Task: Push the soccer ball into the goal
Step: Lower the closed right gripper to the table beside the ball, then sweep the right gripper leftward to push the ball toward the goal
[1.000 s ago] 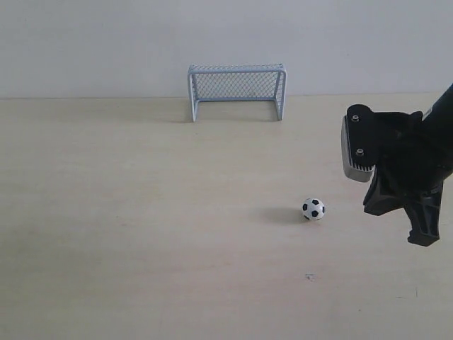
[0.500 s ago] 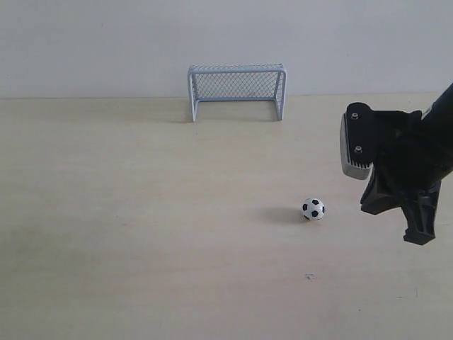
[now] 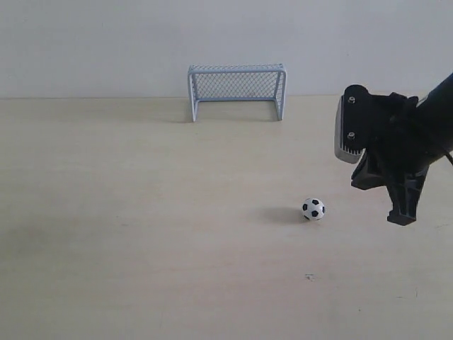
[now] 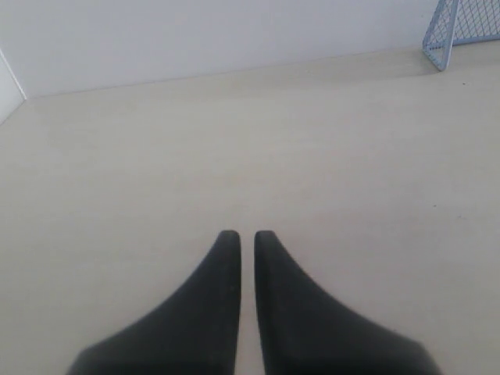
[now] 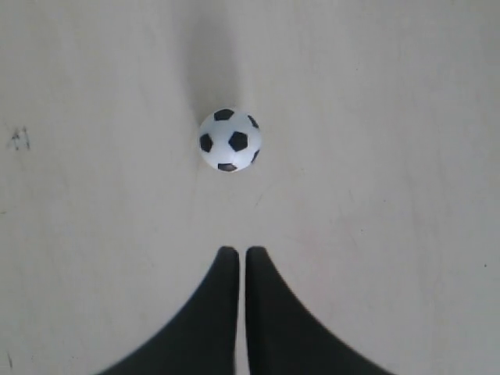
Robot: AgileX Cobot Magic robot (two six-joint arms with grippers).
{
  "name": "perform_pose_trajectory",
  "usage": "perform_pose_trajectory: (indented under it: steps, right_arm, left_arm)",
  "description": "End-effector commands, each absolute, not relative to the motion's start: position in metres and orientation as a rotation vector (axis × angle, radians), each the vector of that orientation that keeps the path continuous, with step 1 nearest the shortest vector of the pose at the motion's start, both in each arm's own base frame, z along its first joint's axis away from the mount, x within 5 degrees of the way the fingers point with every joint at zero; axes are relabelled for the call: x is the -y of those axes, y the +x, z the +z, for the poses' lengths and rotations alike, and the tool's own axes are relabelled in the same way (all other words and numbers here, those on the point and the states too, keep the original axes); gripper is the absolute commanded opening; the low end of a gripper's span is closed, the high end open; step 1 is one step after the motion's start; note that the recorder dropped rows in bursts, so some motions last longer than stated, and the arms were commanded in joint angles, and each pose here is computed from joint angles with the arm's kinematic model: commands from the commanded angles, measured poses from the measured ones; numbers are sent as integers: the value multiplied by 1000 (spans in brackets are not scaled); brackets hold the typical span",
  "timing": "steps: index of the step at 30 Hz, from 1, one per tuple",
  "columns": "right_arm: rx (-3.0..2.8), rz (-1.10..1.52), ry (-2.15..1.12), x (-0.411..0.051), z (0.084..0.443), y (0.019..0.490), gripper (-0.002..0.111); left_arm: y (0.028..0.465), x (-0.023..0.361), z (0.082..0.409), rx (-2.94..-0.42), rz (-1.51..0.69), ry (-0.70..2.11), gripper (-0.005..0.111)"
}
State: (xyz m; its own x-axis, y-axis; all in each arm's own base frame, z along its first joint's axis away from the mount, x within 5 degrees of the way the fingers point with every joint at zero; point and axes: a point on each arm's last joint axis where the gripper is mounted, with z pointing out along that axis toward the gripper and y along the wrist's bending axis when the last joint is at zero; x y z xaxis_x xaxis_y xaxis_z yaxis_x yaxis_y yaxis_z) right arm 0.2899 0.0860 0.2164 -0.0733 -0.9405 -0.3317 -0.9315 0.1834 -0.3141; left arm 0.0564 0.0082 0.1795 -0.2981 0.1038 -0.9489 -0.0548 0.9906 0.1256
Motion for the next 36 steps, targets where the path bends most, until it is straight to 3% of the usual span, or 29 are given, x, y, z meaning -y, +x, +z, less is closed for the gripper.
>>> perform_pose_trajectory:
  steps: [1,7,24,36]
  right_arm:
    - [-2019,-47,-1851,-86,202,301,0]
    - [-2012,-72,-1980,-85,186,313,0]
    - [-1822,-75,-2326,-90,191,331,0]
    - [-1551,-2,-2640,-138,181,307,0]
  left_arm:
    - [57,-8,181,-1865,143,35,6]
    - [57,-8,181,-1865,143,35,6]
    - [57,-8,181,-1865,143,35,6]
    - [57,-8,181,-1865,143,35,6]
